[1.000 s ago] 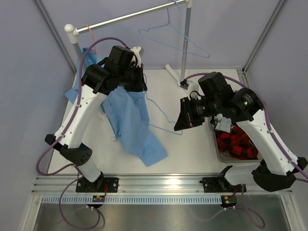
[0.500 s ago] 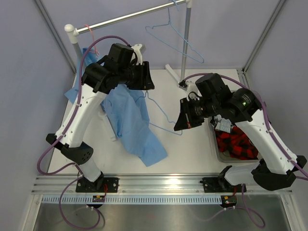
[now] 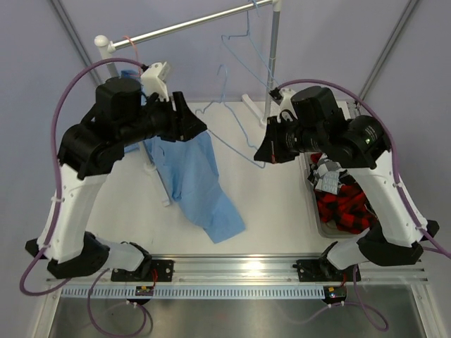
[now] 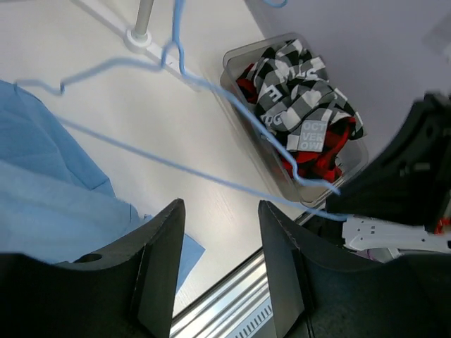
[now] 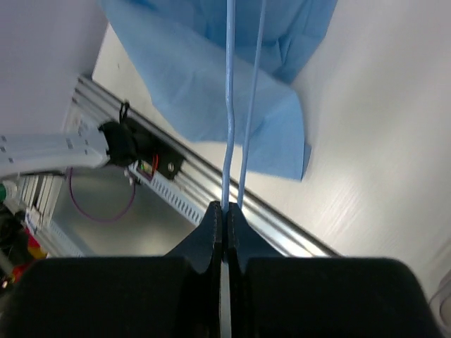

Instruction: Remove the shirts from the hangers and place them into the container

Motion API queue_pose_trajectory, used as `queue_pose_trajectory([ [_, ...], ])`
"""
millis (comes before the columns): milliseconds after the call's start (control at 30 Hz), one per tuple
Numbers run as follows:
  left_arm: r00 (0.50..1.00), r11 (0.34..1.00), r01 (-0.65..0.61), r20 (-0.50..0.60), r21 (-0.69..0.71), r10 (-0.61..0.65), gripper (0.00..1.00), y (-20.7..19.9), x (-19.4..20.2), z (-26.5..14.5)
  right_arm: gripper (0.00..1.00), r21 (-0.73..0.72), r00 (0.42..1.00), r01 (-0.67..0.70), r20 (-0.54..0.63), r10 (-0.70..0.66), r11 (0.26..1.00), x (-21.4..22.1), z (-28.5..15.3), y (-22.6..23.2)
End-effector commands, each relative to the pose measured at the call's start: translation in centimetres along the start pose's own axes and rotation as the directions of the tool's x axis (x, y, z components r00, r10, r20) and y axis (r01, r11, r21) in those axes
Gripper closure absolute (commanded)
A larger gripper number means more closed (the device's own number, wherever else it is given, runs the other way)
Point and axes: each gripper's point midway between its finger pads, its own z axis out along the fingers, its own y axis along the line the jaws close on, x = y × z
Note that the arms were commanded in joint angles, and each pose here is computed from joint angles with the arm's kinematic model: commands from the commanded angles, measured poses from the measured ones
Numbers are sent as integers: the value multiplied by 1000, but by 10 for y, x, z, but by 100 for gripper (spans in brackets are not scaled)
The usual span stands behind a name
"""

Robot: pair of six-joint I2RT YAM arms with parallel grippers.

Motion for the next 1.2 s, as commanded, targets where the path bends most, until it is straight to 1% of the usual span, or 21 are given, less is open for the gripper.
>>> queue_pose_trajectory([
  [0,1000,1000,5,14,-7,-5,51,3,5,-5,100,90,976,91,188,-107,992,-55,-11,-2],
  [33,1000,1000,9,14,0,-9,52,3,8,-10,100,107,964,97,237,-120,990,-75,-12,-1],
  [67,1000,1000,18,-5,-3,-18,52,6,16,-5,100,126,957,99,261,-130,987,-86,-11,-3],
  [100,1000,999,26,-1,18,-26,52,3,19,-11,100,109,939,111,315,-140,988,-100,-23,3],
  [133,1000,999,32,-1,22,-32,52,2,21,-12,100,113,936,108,325,-139,988,-107,-20,1],
  [167,999,999,33,0,22,-33,52,2,22,-14,100,120,941,94,313,-127,988,-116,-6,-6],
  [200,999,999,36,-1,20,-36,52,3,23,-15,100,120,931,88,343,-125,989,-126,-9,-7],
  [233,999,999,34,1,21,-34,52,2,24,-19,100,129,928,85,350,-126,988,-134,0,-11],
  [333,1000,1000,27,-3,7,-27,52,5,27,-27,100,115,922,86,368,-122,990,-148,12,-18],
  [400,1000,1000,27,-8,6,-27,52,5,29,-30,100,133,920,86,370,-130,987,-154,19,-28],
  [500,999,999,33,-19,7,-33,52,6,35,-33,100,142,902,98,406,-148,985,-170,22,-35],
  [600,999,999,37,-32,2,-37,52,8,42,-37,100,118,893,95,428,-137,988,-182,23,-40],
  [733,999,999,34,-40,-19,-35,52,13,46,-39,100,100,899,87,420,-121,991,-190,35,-48],
  [867,999,999,30,-27,-38,-31,51,16,45,-45,100,75,907,83,408,-107,994,-190,40,-47],
  [1067,998,994,25,60,-102,-19,51,24,29,-61,100,57,922,59,380,-76,997,-179,41,-47],
  [1100,996,991,32,83,-131,-22,51,28,25,-64,100,56,926,54,370,-71,997,-176,43,-48],
  [1133,994,990,35,103,-138,-20,50,28,20,-68,98,53,927,52,368,-68,997,-174,41,-46],
  [1167,992,987,39,127,-159,-18,49,31,16,-72,95,58,929,47,364,-65,997,-173,41,-48],
])
